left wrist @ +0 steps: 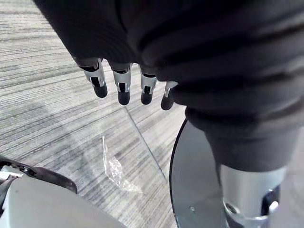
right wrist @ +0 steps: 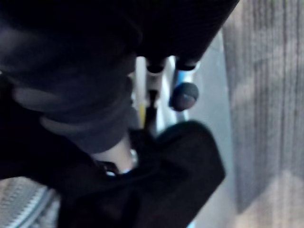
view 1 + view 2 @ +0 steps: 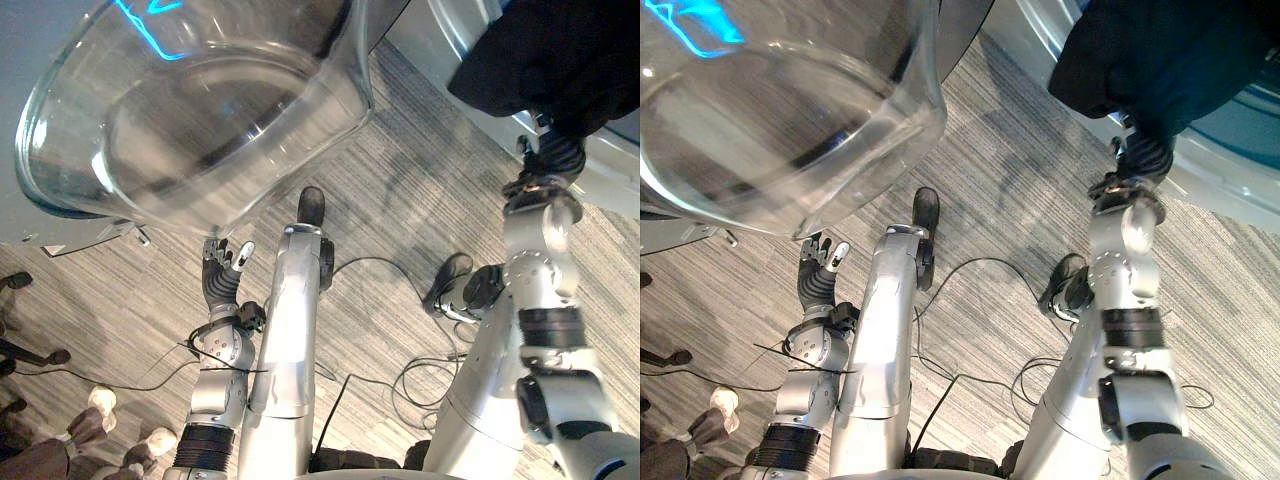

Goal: Pick up the laundry basket with both hands and put the clothes into the washing machine.

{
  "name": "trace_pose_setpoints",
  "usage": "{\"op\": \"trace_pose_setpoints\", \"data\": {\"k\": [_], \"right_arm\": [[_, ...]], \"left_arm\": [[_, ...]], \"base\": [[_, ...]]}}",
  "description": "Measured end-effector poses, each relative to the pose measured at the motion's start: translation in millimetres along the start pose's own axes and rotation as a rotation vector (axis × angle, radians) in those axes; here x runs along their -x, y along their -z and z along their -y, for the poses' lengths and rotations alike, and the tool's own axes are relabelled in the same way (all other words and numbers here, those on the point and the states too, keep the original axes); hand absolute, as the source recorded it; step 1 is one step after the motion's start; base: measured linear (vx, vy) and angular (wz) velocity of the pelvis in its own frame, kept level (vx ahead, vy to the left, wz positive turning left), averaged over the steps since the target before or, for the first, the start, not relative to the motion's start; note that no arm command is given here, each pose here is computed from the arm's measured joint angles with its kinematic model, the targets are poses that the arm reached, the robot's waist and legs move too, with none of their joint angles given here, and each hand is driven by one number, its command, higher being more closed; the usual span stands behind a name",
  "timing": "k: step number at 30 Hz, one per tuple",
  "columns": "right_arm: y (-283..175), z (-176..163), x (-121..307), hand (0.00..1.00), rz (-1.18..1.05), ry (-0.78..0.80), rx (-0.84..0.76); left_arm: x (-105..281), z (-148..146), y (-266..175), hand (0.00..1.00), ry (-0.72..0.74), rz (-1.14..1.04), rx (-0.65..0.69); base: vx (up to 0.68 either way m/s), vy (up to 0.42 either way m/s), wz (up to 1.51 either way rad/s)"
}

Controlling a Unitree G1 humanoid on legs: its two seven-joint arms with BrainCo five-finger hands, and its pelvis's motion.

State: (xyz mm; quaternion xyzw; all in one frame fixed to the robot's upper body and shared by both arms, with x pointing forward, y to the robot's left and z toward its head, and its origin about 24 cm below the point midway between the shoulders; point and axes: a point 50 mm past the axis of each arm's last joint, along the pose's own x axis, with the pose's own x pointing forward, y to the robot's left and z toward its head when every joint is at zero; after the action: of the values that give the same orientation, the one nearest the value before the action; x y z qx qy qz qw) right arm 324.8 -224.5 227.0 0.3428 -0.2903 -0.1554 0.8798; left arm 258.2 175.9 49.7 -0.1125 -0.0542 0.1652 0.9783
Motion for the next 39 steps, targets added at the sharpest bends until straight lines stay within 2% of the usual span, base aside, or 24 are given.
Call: {"op": "trace_pose_setpoints", "data": {"k": [3,6,12,16,18,19,23,27,32,39], "right_arm": [[-33,-21,13,1.00,0.220,-0.056,-0.125],[-96,-37,34,1.00,0.591,-0.173,-0.232],[-81,-39,46,1.00,0.559,-0.165,-0.264],[-100,-51,40,1.00,0.636,-0.237,-0.239],[-109,-60,24,1.00,0.660,-0.269,-0.175],[-118,-65,8,0.00,0.682,-0.277,-0.114],[-164,-94,-45,0.00,0.686,-0.296,-0.045],[-173,-101,-78,0.00,0.570,-0.272,-0.012],[-151,-94,-93,0.00,0.415,-0.256,-0.024],[-85,-72,-74,0.00,0.253,-0.268,-0.016]], "left_arm": [[0,-2,3,0.00,-0.016,-0.007,-0.042],[0,-3,7,0.00,-0.027,-0.023,-0.078],[-3,-6,3,0.00,-0.038,0.004,-0.108],[-4,-9,0,0.00,-0.048,0.014,-0.110],[-4,-9,0,0.00,-0.046,0.016,-0.109],[-4,-9,0,0.00,-0.046,0.018,-0.108],[-3,-10,0,0.00,-0.049,0.013,-0.080],[-3,-10,-1,0.00,-0.034,0.017,-0.049],[-5,-11,-2,0.00,-0.010,0.018,-0.061],[-7,-15,-4,0.00,-0.008,0.021,-0.085]], "base": [[-0.01,-0.010,-0.04],[0.02,-0.018,0.02],[0.06,-0.018,-0.11],[0.07,0.009,0.06],[0.02,0.009,0.01],[0.00,0.000,0.00],[-0.02,0.017,-0.04],[0.00,0.000,0.00],[0.00,-0.003,-0.03],[-0.01,-0.010,-0.04]]}}
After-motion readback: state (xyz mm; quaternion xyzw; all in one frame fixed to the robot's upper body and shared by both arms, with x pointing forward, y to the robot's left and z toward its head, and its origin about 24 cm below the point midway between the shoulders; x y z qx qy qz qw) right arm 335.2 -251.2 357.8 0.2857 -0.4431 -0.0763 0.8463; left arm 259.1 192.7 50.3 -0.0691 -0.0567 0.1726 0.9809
